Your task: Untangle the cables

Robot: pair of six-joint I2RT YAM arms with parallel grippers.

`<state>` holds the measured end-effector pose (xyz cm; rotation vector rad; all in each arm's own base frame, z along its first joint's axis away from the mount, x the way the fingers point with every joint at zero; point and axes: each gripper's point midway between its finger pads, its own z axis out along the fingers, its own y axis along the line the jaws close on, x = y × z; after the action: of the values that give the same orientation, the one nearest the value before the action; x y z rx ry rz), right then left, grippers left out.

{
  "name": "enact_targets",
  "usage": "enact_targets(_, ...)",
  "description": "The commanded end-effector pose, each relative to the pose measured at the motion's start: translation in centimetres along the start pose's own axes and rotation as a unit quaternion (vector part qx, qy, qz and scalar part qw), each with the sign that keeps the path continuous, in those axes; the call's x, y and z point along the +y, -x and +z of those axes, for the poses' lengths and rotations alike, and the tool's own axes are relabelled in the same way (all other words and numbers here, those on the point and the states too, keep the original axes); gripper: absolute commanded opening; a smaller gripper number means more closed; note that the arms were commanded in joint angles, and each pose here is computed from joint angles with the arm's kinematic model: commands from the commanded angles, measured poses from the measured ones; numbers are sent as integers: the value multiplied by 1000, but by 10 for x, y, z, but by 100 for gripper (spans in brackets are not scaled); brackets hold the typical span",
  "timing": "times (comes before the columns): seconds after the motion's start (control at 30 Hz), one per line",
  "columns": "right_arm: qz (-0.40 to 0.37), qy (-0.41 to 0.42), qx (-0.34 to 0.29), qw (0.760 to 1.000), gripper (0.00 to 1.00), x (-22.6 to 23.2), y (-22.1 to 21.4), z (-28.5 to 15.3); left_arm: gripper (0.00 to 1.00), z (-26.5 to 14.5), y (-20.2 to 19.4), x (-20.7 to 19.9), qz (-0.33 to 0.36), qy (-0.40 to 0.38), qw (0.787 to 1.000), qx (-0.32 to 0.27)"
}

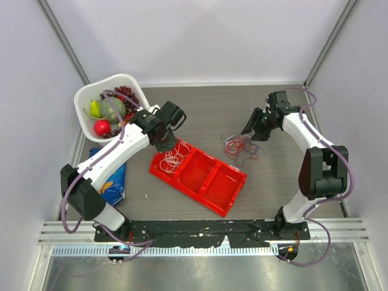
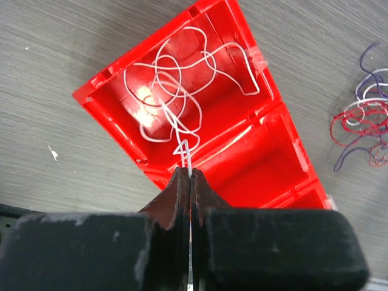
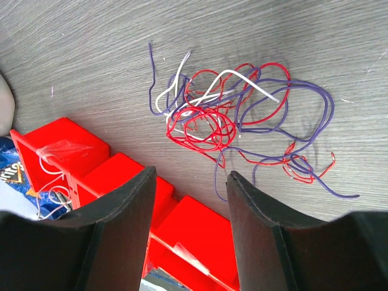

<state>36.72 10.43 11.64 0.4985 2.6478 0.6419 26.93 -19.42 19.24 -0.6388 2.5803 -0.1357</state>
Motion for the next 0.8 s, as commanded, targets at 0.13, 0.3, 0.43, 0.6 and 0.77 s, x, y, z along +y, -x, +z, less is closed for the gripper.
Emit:
enact_targets(0.13, -25, 18, -35, 999, 55, 15, 4, -27, 21, 30, 12, -14, 4, 17, 1000, 14)
enact_targets(0.3, -36, -2, -45, 998, 55, 5, 2, -33, 68, 19, 16, -20, -26, -23, 999, -2)
enact_targets(0.43, -37, -15, -41, 998, 55, -1, -2, -31, 76, 5, 21, -40, -17, -90, 996, -7)
enact_targets(0.6, -33, -1, -22, 999, 55, 7, -1, -28, 73, -10, 17, -99, 23, -227, 973, 20)
enact_targets(0.77, -39, 5, -3, 999, 55, 8, -7, -21, 67, -3, -8, -97, 48, -210, 973, 78)
